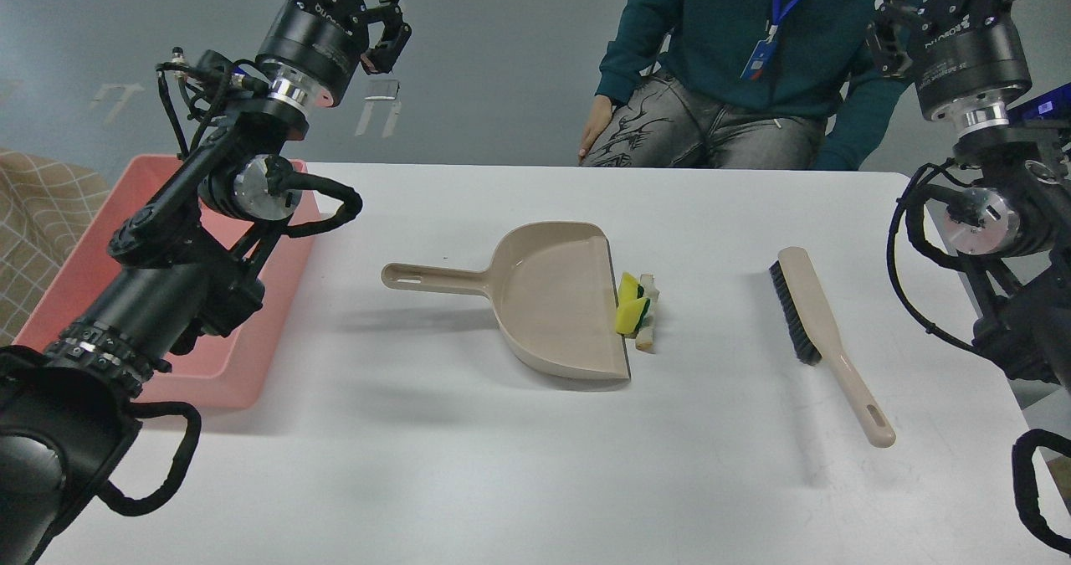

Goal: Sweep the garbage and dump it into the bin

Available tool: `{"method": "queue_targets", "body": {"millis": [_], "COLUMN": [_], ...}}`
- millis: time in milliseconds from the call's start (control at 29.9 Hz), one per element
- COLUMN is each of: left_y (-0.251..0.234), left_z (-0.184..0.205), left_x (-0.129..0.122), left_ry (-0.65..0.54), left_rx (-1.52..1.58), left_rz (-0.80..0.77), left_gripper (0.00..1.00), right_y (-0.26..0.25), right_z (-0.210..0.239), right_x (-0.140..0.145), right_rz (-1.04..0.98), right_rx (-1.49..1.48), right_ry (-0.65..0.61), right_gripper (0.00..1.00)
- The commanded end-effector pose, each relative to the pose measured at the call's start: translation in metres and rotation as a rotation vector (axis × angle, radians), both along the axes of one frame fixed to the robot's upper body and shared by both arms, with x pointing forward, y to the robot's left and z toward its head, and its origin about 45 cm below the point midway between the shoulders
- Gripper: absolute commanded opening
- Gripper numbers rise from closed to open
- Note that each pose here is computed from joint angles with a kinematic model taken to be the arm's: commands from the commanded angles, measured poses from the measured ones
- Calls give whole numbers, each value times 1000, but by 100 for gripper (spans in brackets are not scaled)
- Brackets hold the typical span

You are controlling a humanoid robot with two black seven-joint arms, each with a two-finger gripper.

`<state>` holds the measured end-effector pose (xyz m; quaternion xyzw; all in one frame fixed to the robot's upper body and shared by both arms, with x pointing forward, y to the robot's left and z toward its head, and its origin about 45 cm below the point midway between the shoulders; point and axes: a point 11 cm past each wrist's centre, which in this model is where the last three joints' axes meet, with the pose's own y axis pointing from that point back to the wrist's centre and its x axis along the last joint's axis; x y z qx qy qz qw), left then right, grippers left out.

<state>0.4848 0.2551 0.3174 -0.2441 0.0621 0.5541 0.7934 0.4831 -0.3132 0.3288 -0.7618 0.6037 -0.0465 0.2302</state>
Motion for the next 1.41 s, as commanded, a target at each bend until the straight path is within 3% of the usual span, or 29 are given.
{"method": "queue_targets", "body": {"millis": [0, 502, 703, 1372], "left_y": [-2, 1, 1, -5], "left_z": [-3, -3, -17, -27], "left_x": [0, 2, 1, -1], "left_ry": [7, 17, 98, 127], "left_rx": [8, 37, 47, 58], "left_rz": [-5, -4, -29, -38], "left_gripper": [98, 98, 98, 98], "right_y": [-2, -9, -14, -4], "right_z": [-3, -18, -31, -28], "right_x": [-1, -4, -9, -7], "right_rz": [-3, -53, -61, -50], "right_rx": [0, 3, 2, 27], "right_ry": [5, 44, 70, 60], "right_gripper": [100, 100, 100, 100]}}
